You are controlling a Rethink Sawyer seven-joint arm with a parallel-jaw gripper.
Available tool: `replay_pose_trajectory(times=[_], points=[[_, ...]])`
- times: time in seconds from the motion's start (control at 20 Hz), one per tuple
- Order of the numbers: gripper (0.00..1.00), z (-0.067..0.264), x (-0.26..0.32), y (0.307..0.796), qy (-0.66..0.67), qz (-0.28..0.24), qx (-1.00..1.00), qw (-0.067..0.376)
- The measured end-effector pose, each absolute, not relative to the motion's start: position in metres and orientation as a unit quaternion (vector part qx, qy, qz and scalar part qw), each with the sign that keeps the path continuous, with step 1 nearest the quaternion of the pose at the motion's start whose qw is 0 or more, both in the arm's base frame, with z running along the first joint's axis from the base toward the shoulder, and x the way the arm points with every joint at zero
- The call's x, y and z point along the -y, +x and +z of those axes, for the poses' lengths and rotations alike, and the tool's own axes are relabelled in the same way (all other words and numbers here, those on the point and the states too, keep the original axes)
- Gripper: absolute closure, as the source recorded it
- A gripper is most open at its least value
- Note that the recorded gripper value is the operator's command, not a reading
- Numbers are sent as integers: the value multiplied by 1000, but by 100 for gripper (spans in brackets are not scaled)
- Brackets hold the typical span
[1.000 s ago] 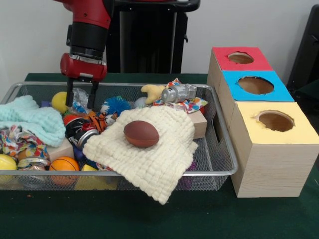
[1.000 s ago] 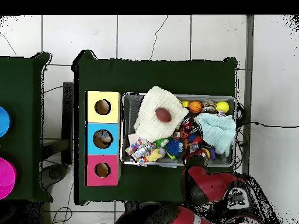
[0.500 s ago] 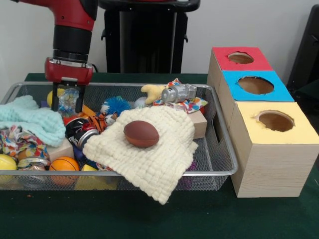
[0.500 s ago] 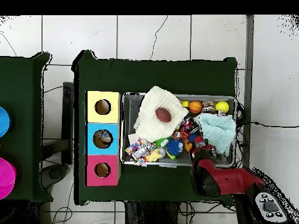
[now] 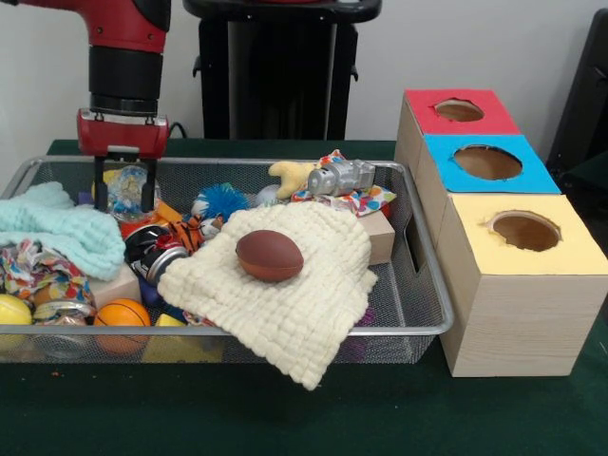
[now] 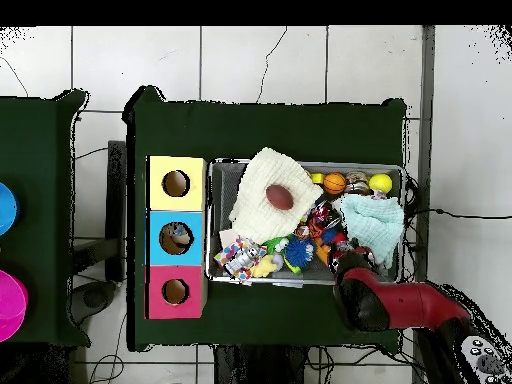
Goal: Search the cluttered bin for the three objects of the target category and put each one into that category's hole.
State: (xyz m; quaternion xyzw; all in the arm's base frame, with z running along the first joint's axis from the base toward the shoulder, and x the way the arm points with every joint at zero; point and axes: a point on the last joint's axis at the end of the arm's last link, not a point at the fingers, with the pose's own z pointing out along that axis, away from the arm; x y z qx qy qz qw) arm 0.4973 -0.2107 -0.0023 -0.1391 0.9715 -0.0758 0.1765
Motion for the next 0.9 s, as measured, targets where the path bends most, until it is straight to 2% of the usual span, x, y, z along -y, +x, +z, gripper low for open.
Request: replay_pose_trajectory(times=[0.9], points=[[0,7,188,518,-123,-27,-970,207]])
